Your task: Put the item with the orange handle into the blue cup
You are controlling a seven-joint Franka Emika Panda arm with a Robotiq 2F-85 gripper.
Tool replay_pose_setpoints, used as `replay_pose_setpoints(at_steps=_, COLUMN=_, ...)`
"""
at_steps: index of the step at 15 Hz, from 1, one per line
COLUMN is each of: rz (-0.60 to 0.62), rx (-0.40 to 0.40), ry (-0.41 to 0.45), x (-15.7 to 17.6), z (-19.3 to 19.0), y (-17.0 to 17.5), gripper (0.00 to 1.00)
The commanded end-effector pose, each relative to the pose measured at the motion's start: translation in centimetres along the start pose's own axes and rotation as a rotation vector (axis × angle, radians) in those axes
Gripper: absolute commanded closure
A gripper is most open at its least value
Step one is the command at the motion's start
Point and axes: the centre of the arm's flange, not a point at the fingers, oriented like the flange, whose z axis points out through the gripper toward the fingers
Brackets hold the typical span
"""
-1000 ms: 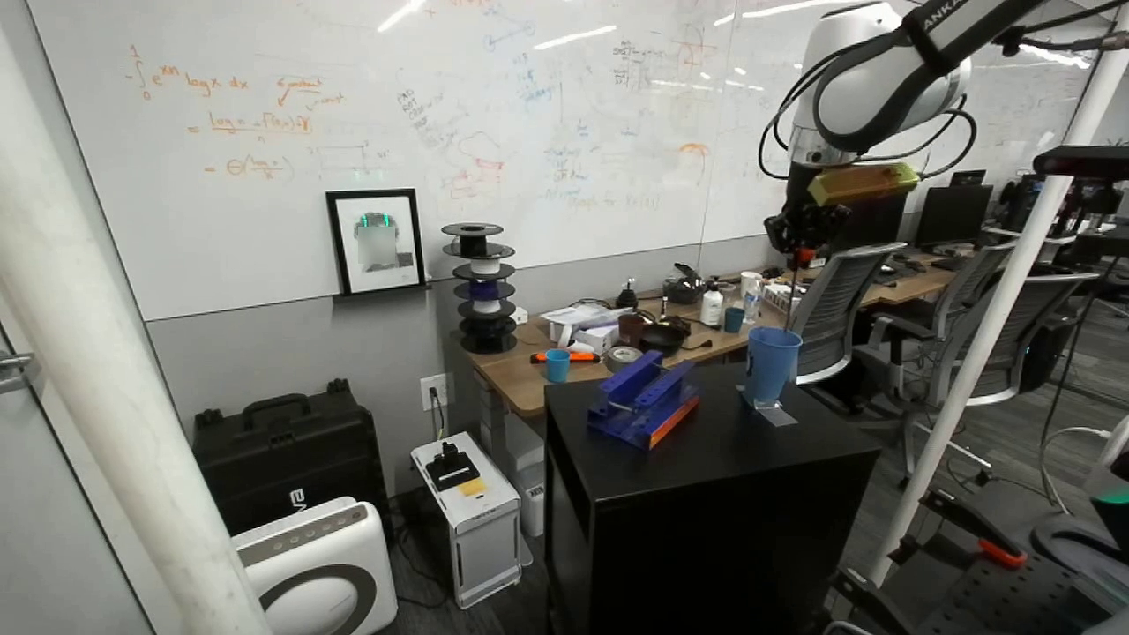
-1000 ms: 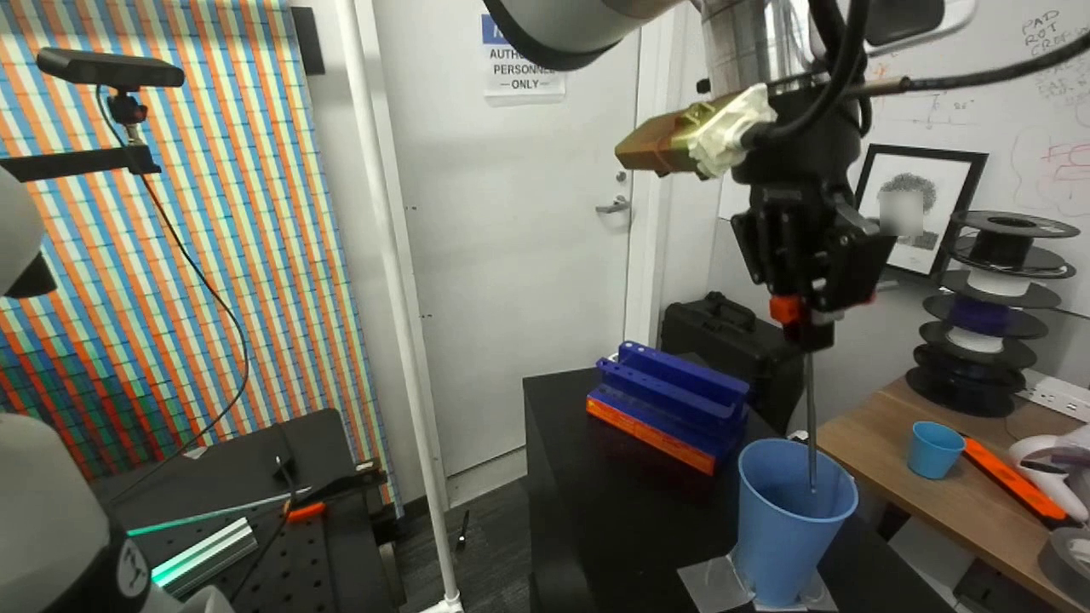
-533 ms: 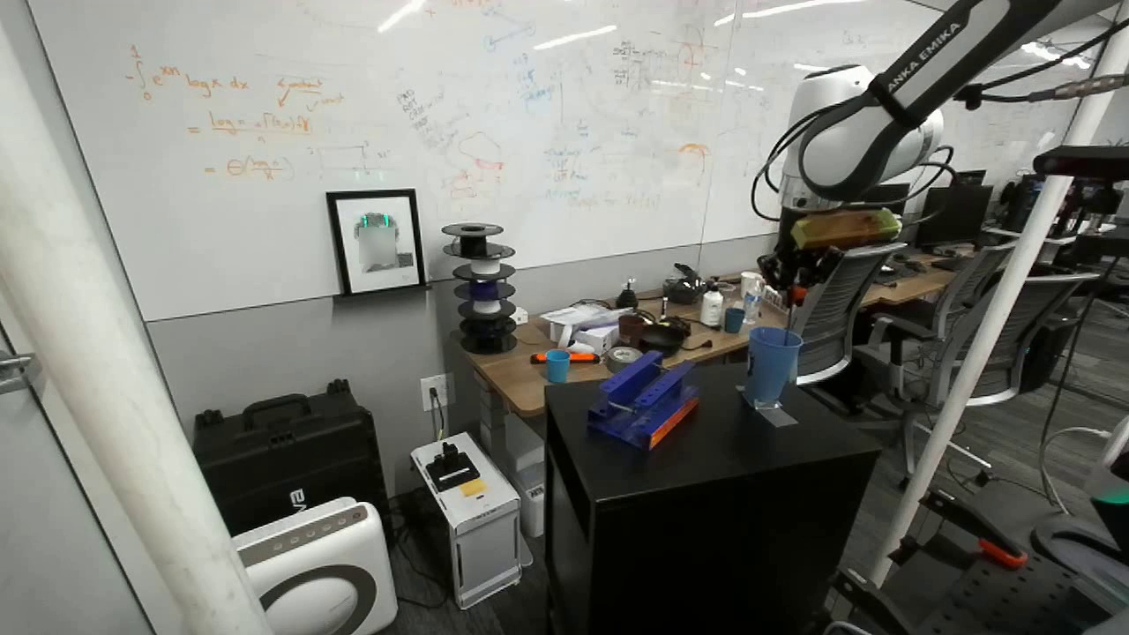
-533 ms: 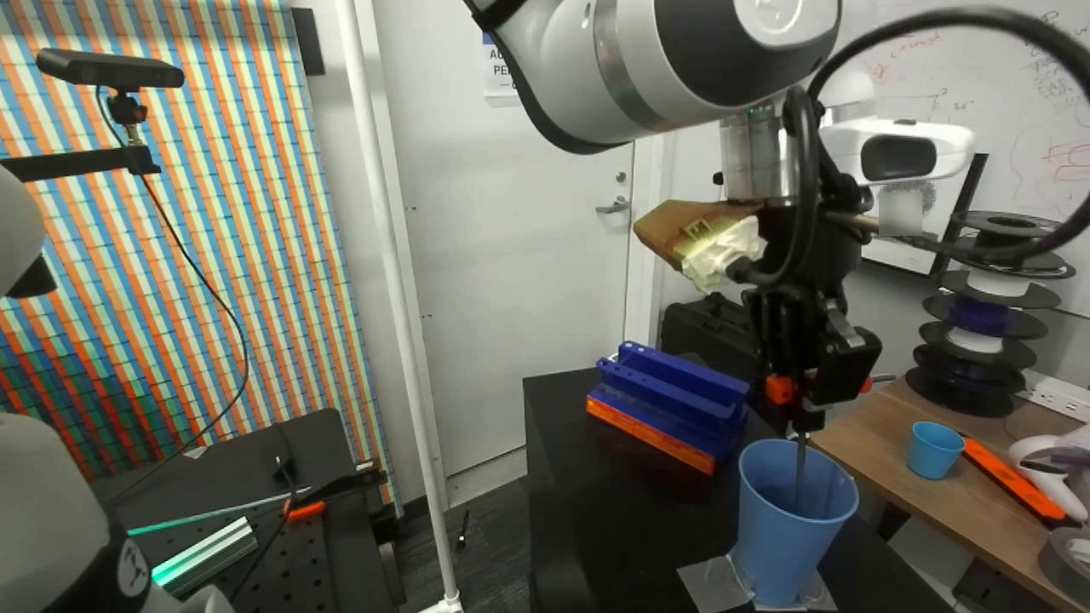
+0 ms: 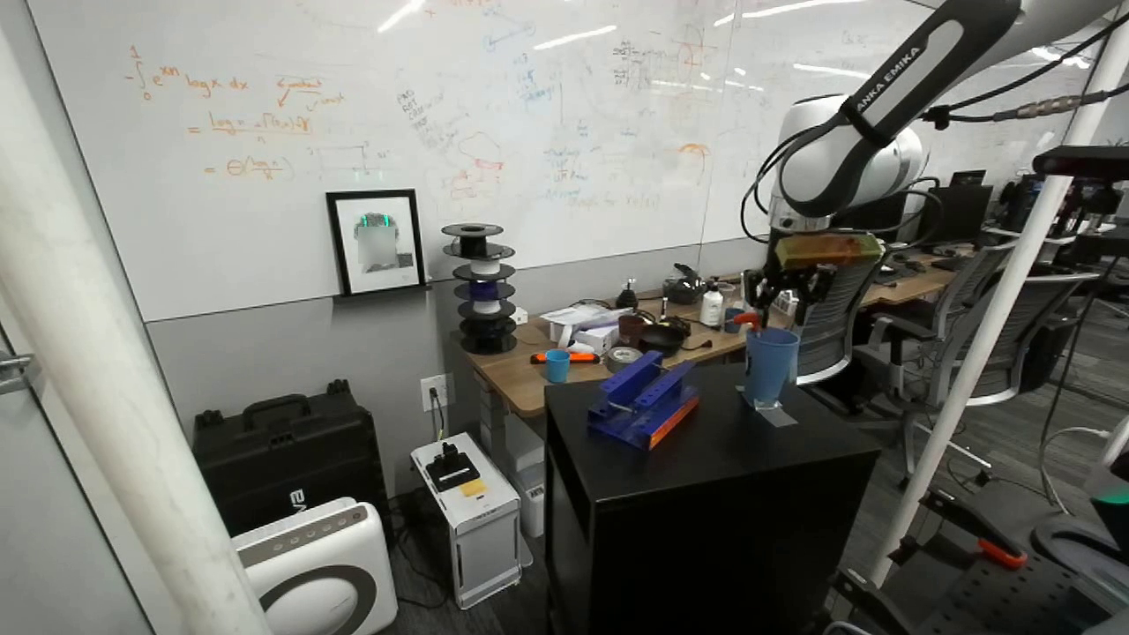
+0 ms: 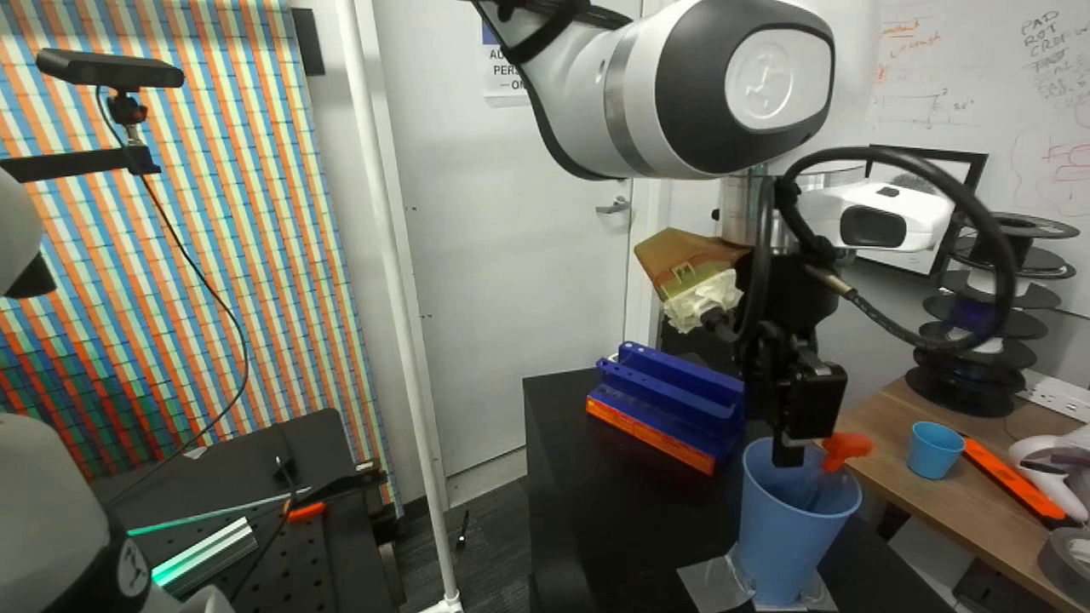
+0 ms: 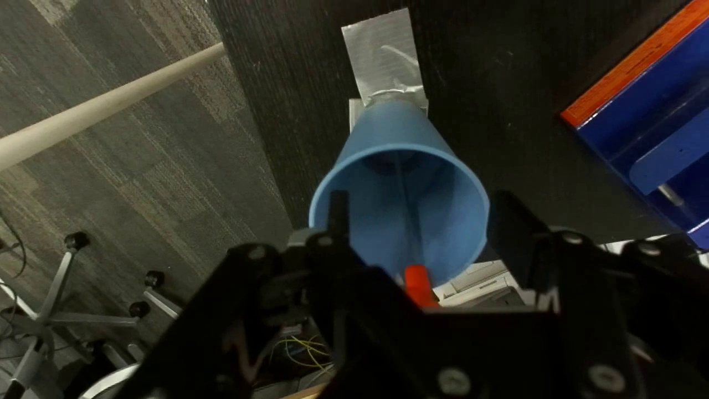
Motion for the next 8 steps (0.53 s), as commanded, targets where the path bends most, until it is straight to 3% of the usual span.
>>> replay_pose_setpoints(at_steps=1, rz=0.002, rx=0.05, ry=0.017, x=-1.9, z=-5.4, y=0.5, gripper=0.02)
replay_pose_setpoints(at_steps=5, rz=-0.043, rx=0.142, ry=-0.007, x=-6.4, z=-10.3, y=0.9, gripper=0.0)
replay_pose_setpoints(at_steps=6, rz=-0.013, rx=0.089, ry=-0.002, x=-2.8, z=-6.7, y=0.0, gripper=0.0)
replay_pose_setpoints(at_steps=8, rz=-0.029, rx=0.118, ry=-0.006, x=-4.6, z=-8.6, y=0.2, gripper=0.0)
